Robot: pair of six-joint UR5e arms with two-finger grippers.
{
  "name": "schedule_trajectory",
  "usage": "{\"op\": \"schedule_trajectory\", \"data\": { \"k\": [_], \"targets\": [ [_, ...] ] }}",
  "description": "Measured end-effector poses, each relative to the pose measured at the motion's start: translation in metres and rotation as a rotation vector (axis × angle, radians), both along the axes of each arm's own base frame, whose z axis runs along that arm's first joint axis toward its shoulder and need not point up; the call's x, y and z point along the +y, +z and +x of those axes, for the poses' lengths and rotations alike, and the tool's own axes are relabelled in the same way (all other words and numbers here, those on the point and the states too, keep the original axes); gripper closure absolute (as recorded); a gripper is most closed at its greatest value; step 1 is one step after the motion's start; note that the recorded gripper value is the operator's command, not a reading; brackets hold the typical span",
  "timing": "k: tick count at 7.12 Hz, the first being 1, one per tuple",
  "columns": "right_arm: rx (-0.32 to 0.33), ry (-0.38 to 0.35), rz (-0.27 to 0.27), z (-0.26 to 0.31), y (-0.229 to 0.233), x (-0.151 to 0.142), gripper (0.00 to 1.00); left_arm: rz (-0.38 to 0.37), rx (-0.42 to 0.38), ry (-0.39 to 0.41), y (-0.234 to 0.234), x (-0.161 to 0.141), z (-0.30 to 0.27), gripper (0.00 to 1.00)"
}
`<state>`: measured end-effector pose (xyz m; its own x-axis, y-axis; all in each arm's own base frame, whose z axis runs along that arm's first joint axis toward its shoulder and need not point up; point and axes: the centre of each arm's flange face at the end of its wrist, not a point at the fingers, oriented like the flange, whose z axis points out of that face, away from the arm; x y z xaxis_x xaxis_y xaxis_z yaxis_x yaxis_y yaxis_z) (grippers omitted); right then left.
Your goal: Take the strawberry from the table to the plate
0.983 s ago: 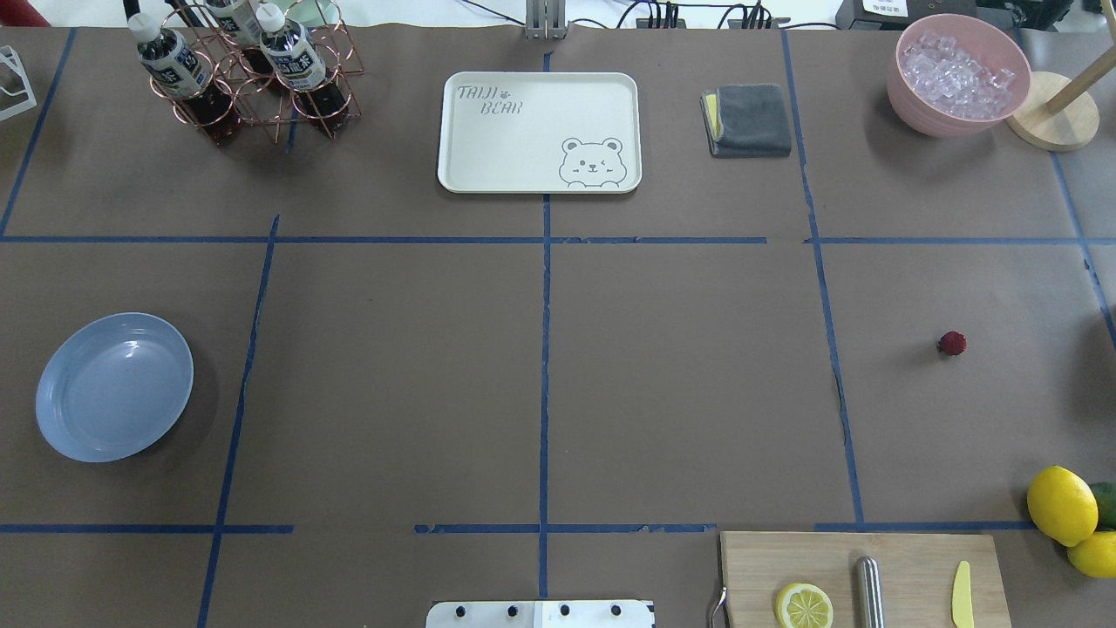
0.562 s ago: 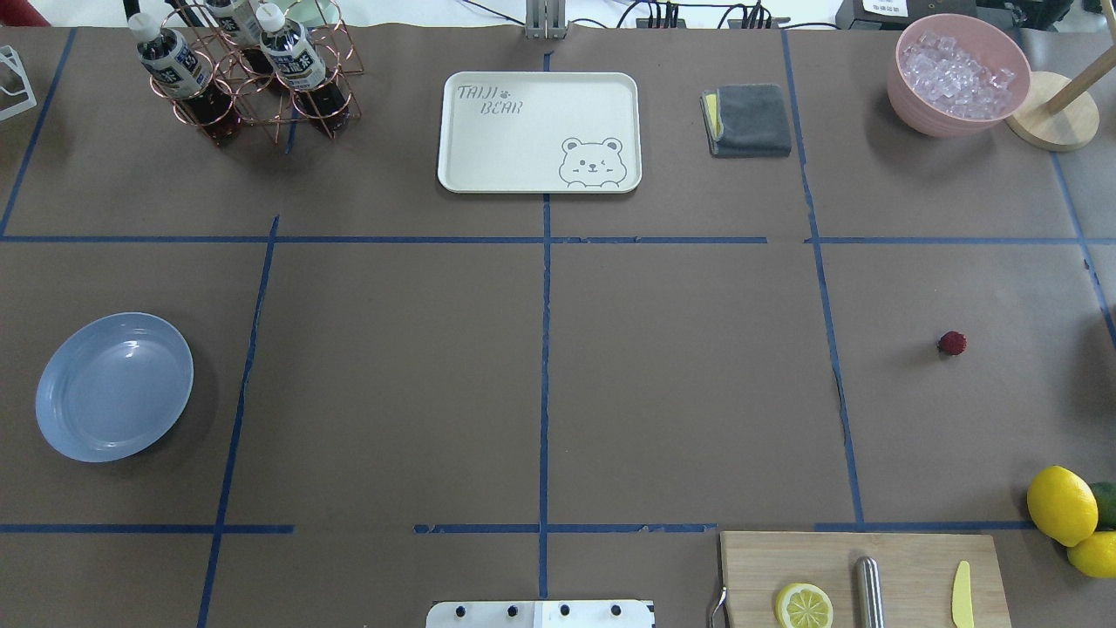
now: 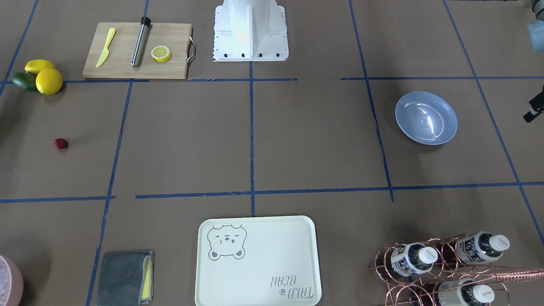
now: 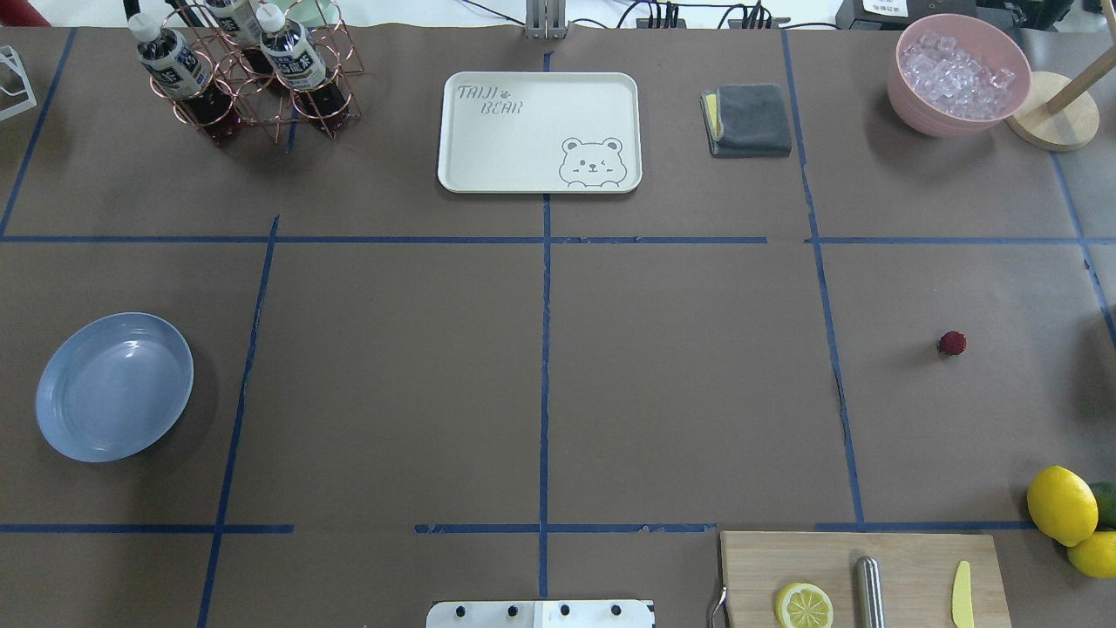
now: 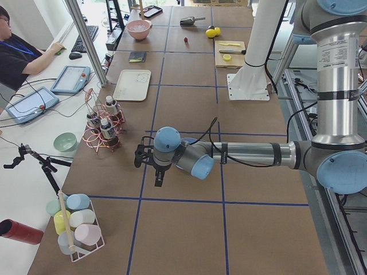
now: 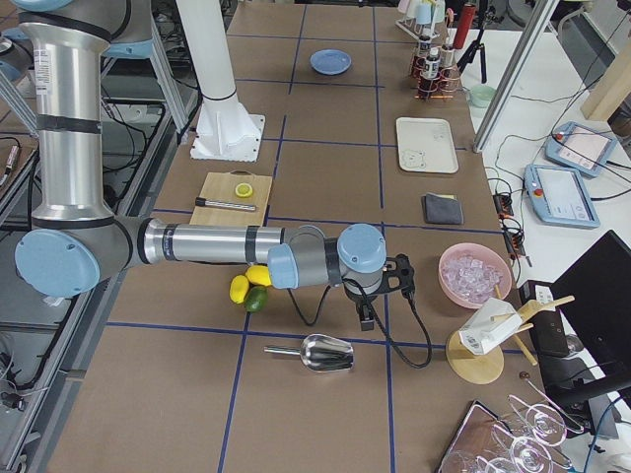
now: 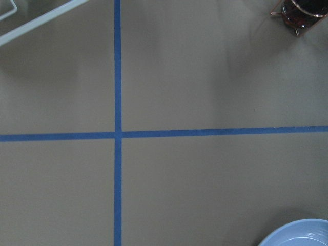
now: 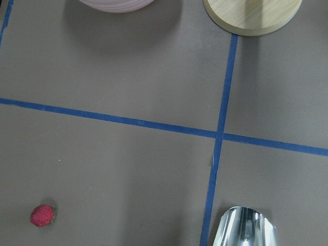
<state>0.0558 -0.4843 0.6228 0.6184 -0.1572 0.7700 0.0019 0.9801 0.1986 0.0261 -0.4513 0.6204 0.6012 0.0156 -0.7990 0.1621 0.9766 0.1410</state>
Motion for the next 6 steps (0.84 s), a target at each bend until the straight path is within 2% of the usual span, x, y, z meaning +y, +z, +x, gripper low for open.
{"op": "schedule_trajectory", "data": {
  "k": [3, 6],
  "targets": [
    [-0.005, -0.001, -0.02, -0.001, 0.01, 0.008, 0.0, -0.058, 0.082, -0.06, 0.016, 0.042, 0.046, 0.02],
    [-0.014, 0.041, -0.051, -0.003, -0.001, 0.003, 0.0, -0.086, 0.074, -0.116, 0.021, 0.057, 0.104, 0.02]
  ]
}}
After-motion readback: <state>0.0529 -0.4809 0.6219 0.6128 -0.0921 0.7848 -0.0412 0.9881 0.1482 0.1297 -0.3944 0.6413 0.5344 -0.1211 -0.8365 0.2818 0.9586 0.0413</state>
